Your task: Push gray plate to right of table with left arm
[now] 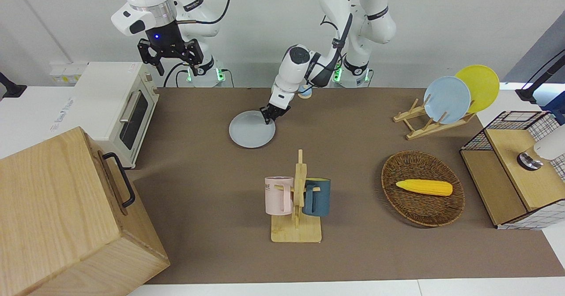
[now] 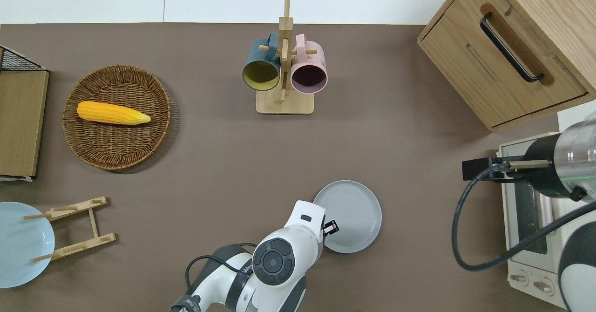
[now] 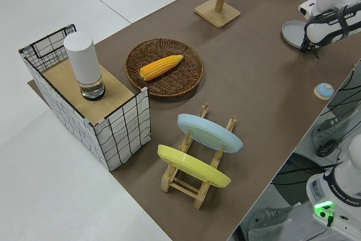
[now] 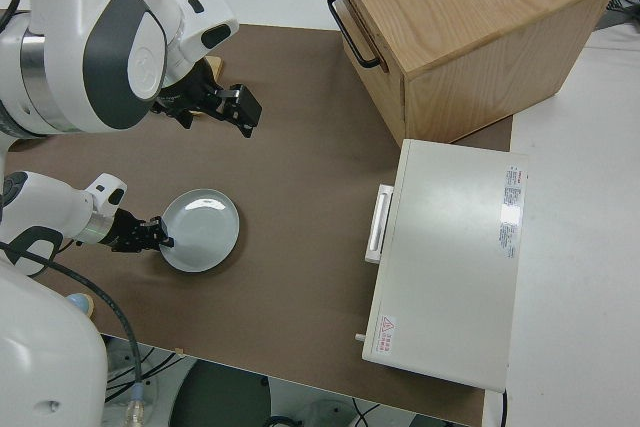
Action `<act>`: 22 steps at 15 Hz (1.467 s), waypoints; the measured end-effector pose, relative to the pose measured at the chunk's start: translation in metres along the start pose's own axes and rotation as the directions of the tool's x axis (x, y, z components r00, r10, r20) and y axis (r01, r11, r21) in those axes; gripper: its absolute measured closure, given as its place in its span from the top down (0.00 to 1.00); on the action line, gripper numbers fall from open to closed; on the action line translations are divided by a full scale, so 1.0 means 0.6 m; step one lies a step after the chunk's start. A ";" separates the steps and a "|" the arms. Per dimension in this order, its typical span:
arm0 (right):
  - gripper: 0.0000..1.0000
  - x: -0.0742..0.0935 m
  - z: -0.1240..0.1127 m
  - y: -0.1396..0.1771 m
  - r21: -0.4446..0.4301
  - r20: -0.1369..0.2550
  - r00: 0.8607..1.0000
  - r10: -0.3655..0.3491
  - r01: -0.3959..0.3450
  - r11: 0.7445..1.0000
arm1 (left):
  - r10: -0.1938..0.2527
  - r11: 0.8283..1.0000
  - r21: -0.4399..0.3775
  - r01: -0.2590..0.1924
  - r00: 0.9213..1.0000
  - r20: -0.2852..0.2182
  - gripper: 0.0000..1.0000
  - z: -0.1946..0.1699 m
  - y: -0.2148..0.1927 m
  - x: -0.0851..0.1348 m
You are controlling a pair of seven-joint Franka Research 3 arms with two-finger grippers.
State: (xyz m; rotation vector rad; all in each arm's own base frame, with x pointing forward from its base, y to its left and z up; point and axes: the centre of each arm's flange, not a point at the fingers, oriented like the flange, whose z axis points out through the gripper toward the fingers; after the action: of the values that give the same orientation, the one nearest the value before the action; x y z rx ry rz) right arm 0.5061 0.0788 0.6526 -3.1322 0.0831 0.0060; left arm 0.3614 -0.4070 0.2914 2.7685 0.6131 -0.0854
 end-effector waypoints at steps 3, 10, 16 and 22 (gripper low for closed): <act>1.00 0.000 0.000 0.000 0.000 0.000 1.000 0.000 0.000 1.000 | -0.003 1.000 0.000 0.003 1.000 0.000 0.62 0.003 0.002 0.004; 1.00 0.000 0.000 0.000 0.000 0.000 1.000 0.000 0.000 1.000 | 0.021 0.997 0.066 -0.026 0.997 0.067 0.99 -0.049 -0.021 0.069; 1.00 0.000 0.000 0.000 0.000 0.000 1.000 0.000 0.000 1.000 | 0.180 0.963 0.166 -0.213 0.964 0.196 0.99 -0.245 -0.090 0.276; 1.00 0.000 0.000 0.000 0.000 0.000 1.000 0.000 0.000 1.000 | 0.268 0.924 0.230 -0.306 0.946 0.184 1.00 -0.385 -0.200 0.420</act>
State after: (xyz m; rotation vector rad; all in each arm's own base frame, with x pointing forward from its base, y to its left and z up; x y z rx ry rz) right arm 0.5061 0.0788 0.6526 -3.1322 0.0831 0.0060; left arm 0.5380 -0.1312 0.4470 3.0306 0.1595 -0.3251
